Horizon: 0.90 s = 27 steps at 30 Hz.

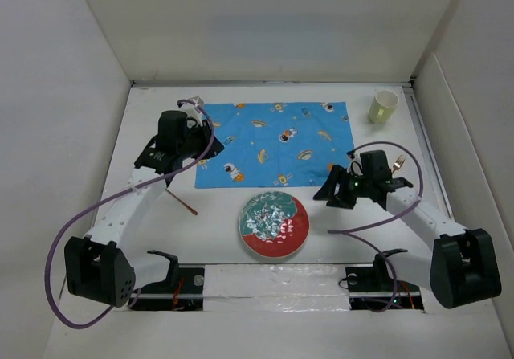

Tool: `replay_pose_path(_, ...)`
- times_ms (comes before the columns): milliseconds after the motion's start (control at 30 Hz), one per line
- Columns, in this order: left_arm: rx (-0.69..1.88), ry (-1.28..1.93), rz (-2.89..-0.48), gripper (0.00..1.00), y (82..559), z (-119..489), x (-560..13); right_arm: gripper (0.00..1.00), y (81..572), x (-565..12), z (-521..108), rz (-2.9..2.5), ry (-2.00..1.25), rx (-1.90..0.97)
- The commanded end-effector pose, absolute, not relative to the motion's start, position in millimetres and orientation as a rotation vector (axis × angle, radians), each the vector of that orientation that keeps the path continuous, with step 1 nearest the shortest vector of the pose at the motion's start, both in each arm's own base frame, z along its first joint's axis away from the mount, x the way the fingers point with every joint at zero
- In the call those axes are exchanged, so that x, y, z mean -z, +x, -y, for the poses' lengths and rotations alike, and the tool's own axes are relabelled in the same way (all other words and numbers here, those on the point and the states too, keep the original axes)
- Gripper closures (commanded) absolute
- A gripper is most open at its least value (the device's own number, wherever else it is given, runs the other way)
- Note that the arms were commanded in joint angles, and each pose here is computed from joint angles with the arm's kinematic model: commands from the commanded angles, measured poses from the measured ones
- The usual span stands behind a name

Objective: Set the dinner table for one person

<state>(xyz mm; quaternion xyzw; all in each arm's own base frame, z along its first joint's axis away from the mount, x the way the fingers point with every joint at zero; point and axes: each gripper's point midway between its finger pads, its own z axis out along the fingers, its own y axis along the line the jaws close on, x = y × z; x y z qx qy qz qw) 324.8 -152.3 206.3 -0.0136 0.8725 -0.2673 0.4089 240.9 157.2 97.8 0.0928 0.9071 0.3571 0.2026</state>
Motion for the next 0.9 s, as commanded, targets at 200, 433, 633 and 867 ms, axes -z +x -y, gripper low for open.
replay_pose_path(200, 0.782, 0.113, -2.126, 0.77, 329.9, 172.4, -230.2, 0.32, 188.0, -70.0, -204.7, -2.616, 0.030, -1.248)
replay_pose_path(433, 0.796, 0.119, -2.117, 0.65, 327.9, 173.7, -235.5, 0.40, 189.4, -38.8, -219.7, -2.637, 0.051, -1.299)
replay_pose_path(633, 0.766, 0.095, -2.139, 0.63, 323.3, 168.0, -231.5, 0.45, 185.0, -6.9, -223.3, -2.699, 0.124, -1.345)
replay_pose_path(867, 0.671, 0.047, -2.128, 0.63, 320.5, 152.0, -239.5, 0.82, 182.2, 18.5, -211.6, -2.780, 0.206, -1.295)
